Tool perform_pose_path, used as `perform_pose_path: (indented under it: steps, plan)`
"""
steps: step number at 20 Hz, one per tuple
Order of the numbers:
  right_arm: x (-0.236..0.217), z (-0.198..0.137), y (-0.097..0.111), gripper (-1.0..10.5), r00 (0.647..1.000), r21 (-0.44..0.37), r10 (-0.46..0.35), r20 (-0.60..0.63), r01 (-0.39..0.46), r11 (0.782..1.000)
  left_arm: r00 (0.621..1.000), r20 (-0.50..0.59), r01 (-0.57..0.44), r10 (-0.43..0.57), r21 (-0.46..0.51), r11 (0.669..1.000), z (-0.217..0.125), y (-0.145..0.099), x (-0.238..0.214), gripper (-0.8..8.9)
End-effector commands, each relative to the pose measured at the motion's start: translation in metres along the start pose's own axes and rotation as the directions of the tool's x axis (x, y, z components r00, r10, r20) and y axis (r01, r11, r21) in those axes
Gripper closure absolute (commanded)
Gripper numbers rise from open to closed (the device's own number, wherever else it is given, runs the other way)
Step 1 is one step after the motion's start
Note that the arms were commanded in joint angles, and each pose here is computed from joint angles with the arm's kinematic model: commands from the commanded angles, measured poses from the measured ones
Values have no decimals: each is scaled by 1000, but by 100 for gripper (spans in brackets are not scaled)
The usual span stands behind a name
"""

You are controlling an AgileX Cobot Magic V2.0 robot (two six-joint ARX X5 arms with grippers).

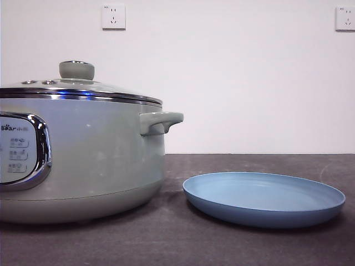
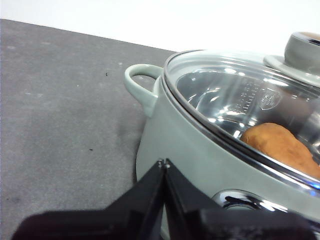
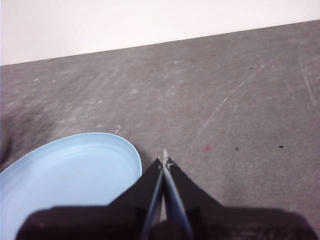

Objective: Take the potato out from the steamer,put the potato on the plate,close the lid

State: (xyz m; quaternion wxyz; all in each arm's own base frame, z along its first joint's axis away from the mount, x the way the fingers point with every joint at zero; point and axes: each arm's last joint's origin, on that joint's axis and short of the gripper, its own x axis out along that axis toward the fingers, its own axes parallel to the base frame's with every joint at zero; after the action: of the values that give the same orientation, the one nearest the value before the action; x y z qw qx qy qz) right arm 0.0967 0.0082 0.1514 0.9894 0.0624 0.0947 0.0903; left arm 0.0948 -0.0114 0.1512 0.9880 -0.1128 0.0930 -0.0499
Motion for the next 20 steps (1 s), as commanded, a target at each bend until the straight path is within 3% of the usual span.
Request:
perform_pose_path:
  steps: [1, 5, 8, 10, 14, 20]
  plan:
    - [1, -4, -1, 946, 1000, 4, -3, -15, 3, 1000, 1000, 7, -1, 1, -3, 1000, -3, 1, 1, 817]
    - [1, -4, -1, 946, 1000, 115, -2, -15, 4, 993, 1000, 17, 3, -2, -3, 1000, -2, 1, 1, 817]
    - [1, -3, 0, 946, 1000, 254, 1, -2, 0, 967, 1000, 21, 17, -17, -5, 1000, -1, 0, 1, 817]
    - [1, -2, 0, 946, 1000, 304, 7, 5, -8, 953, 998, 11, 56, -56, -5, 998, -1, -1, 1, 817]
    - [1, -2, 0, 946, 1000, 325, 8, 5, -9, 946, 990, -18, 139, -139, -7, 990, -3, -3, 1, 818]
    - [1, -2, 0, 946, 1000, 324, 7, 5, -8, 946, 991, -26, 130, -130, -7, 991, -4, -3, 1, 818]
